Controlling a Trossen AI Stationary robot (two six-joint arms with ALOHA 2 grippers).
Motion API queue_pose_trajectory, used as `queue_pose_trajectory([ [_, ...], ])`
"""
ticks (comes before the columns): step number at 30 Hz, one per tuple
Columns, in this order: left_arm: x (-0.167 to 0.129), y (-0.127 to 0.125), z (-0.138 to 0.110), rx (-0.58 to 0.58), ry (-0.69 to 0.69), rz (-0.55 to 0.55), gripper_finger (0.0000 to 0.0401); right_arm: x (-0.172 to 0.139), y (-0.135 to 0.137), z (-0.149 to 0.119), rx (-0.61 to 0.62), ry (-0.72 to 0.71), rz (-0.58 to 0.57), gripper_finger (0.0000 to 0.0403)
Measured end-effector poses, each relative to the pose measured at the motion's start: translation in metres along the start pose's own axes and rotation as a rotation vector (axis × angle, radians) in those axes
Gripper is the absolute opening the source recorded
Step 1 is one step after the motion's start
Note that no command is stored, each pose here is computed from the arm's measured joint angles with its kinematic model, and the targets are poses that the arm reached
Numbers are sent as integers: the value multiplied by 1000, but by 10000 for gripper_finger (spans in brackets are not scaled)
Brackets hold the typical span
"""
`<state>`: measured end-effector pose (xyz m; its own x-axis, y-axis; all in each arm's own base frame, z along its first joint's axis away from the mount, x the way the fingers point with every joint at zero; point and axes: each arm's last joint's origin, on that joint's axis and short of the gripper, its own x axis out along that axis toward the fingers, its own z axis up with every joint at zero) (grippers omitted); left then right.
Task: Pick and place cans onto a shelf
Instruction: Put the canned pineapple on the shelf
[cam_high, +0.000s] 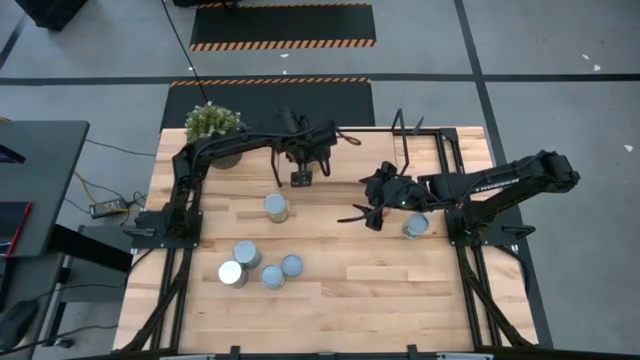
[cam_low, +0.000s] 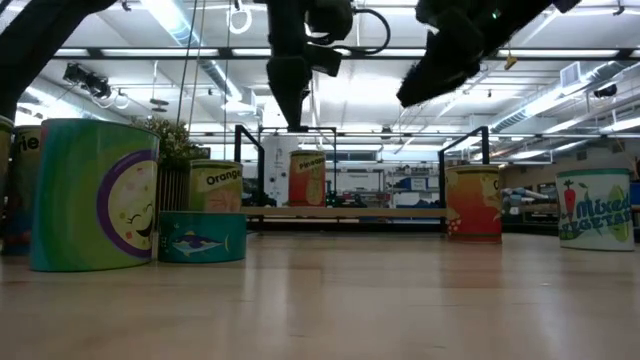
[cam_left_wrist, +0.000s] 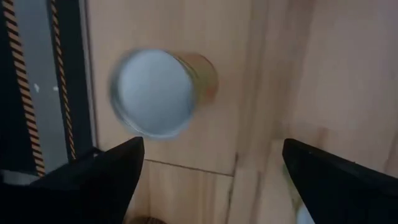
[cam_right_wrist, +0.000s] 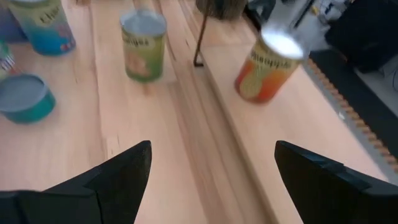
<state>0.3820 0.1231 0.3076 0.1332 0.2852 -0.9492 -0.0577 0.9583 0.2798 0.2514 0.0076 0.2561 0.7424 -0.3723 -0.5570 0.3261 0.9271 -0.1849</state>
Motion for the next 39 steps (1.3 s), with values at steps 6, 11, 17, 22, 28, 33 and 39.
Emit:
queue_pose_trajectory([
  [6, -14, -32, -18, 32, -8, -26, 389, 9, 3, -23, 41, 21, -8, 348],
  [11, -28, -55, -34, 35, -103, -24, 389, 17, 3, -27, 25, -97, -7, 348],
  [17, -36, -77, -55, 25, -268, -20, 389, 31, 0, -28, -15, -119, -28, 348],
  [22, -39, -91, -72, -7, -395, -26, 389, 52, 1, -33, -46, -99, -24, 348],
  [28, -39, -107, -78, -76, -644, -31, 389, 78, -7, -24, -73, -78, -55, 348],
  [33, -26, -122, -82, -124, -782, -23, 389, 101, -12, -15, -111, -49, -68, 348],
  [39, -7, -137, -89, -154, -866, -42, 389, 127, -24, -8, -166, -11, -118, 348],
])
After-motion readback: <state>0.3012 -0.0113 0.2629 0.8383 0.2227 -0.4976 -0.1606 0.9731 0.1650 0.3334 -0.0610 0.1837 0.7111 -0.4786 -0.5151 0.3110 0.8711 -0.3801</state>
